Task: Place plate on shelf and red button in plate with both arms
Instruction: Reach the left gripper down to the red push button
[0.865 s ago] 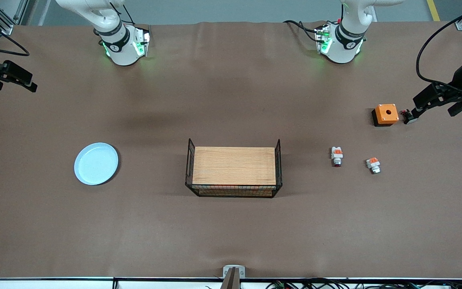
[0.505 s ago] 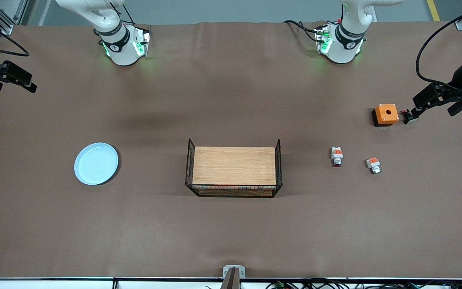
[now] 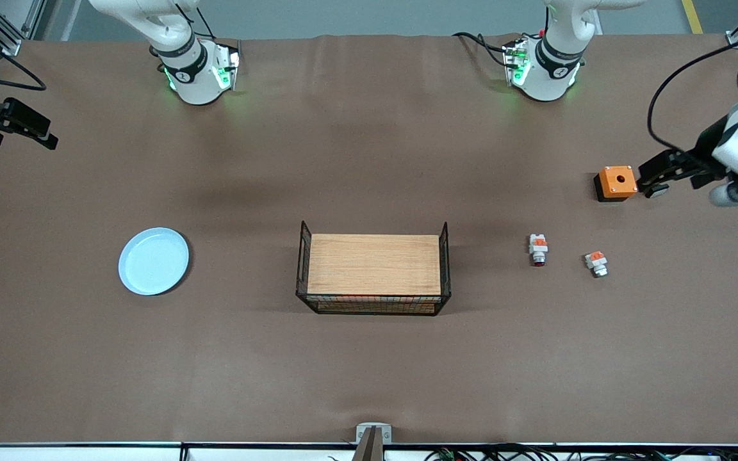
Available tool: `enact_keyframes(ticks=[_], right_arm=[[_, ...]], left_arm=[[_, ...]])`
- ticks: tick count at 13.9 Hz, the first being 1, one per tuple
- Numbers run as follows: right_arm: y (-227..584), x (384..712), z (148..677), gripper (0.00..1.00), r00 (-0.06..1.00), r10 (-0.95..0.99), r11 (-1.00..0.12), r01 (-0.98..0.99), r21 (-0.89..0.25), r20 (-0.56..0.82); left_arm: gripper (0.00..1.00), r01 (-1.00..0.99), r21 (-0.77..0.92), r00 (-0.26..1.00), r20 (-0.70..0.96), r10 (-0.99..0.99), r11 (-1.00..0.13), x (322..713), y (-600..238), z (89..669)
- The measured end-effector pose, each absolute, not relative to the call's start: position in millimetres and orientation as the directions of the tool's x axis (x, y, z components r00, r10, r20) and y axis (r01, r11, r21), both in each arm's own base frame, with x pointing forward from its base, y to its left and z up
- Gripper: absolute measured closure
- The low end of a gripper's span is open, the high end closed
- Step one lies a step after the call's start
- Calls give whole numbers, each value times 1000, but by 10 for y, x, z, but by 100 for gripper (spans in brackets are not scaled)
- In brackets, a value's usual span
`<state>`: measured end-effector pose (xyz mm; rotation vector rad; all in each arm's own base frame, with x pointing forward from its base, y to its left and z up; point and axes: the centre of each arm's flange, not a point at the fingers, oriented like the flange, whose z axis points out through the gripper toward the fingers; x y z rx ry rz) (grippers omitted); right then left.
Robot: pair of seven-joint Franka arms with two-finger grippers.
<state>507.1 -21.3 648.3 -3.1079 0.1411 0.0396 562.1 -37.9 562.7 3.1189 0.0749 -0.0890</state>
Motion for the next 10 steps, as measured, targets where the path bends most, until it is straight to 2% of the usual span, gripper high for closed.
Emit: enact_keyframes(ticks=[2,6,10], right_arm=[[-213,5079,6489,0,996,-85,-996,-85,-29,-19],[-221,5091,6497,0,998,-59,-998,-59,-30,-7],[-237,5090,6495,0,999,-53,-998,-53,-21,-7]], left_arm=[[0,28,16,995,-101,26,-999,5659,-505,5234],[0,15,17,996,-84,14,-1000,5614,-926,4415],[0,18,20,996,-90,17,-1000,5571,-954,3748]])
